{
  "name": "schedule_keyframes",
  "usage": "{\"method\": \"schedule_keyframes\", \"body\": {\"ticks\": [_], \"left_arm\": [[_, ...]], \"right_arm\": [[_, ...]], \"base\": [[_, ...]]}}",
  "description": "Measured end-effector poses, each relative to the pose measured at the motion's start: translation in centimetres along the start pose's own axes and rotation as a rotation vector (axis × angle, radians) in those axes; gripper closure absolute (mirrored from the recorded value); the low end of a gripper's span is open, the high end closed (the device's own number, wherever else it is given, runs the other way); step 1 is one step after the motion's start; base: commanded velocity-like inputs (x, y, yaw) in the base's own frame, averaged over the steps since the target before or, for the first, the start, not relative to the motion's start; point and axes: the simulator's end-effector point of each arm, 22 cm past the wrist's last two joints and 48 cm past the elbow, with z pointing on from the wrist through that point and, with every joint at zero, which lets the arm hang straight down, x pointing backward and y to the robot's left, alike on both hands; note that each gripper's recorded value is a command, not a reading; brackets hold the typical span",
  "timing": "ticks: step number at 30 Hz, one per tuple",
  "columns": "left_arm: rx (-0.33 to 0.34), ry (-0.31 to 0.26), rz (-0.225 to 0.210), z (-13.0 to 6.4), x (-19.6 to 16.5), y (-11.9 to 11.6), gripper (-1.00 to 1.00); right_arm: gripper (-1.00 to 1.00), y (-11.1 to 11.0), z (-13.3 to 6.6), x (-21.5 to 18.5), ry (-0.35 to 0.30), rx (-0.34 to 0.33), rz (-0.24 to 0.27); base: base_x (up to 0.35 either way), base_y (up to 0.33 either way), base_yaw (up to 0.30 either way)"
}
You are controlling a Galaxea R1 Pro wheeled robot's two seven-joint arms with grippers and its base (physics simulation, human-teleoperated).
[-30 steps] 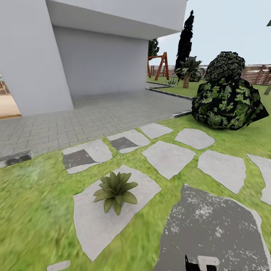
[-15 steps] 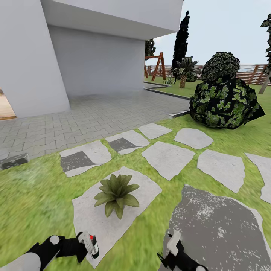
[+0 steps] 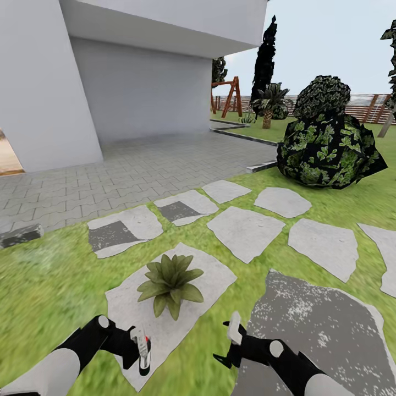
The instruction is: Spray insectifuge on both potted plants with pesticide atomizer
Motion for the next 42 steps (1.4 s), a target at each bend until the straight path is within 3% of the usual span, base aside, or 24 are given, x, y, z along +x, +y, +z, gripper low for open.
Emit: {"method": "schedule_keyframes", "body": {"ticks": [1,9,11,13,24,28,30,42], "left_arm": [[0.002,-0.001,0.002,0.1,-0.2,-0.1,1.00],[0.003,0.008,0.050,0.5,-1.6,-0.3,1.00],[0.008,-0.004,0.072,1.3,-3.2,-0.9,1.00],[0.008,-0.016,0.086,1.5,-4.3,-1.1,1.00],[-0.014,-0.037,0.106,2.4,-6.0,-1.3,1.00],[0.017,-0.007,0.167,3.4,-6.5,-2.7,1.00],[0.025,-0.013,0.178,3.6,-7.0,-3.1,1.00],[0.043,-0.040,0.178,4.2,-8.2,-4.1,1.00]], "right_arm": [[1.00,0.3,0.2,-0.2,-0.002,-0.007,-0.003],[1.00,1.1,1.3,-2.6,-0.041,-0.025,-0.018],[1.00,3.0,2.5,-4.7,-0.071,-0.075,-0.029],[1.00,3.5,3.1,-6.1,-0.084,-0.093,-0.065],[1.00,4.4,4.0,-7.8,-0.105,-0.111,-0.087],[1.00,4.5,4.0,-7.8,-0.105,-0.111,-0.087],[1.00,4.5,4.0,-7.9,-0.105,-0.111,-0.087],[1.00,4.4,4.0,-8.0,-0.108,-0.109,-0.089]], "base": [[0.000,0.000,0.000],[0.000,0.000,0.000],[0.000,0.000,0.000],[0.000,0.000,0.000],[0.000,0.000,0.000],[0.000,0.000,0.000],[0.000,0.000,0.000],[0.000,0.000,0.000]]}}
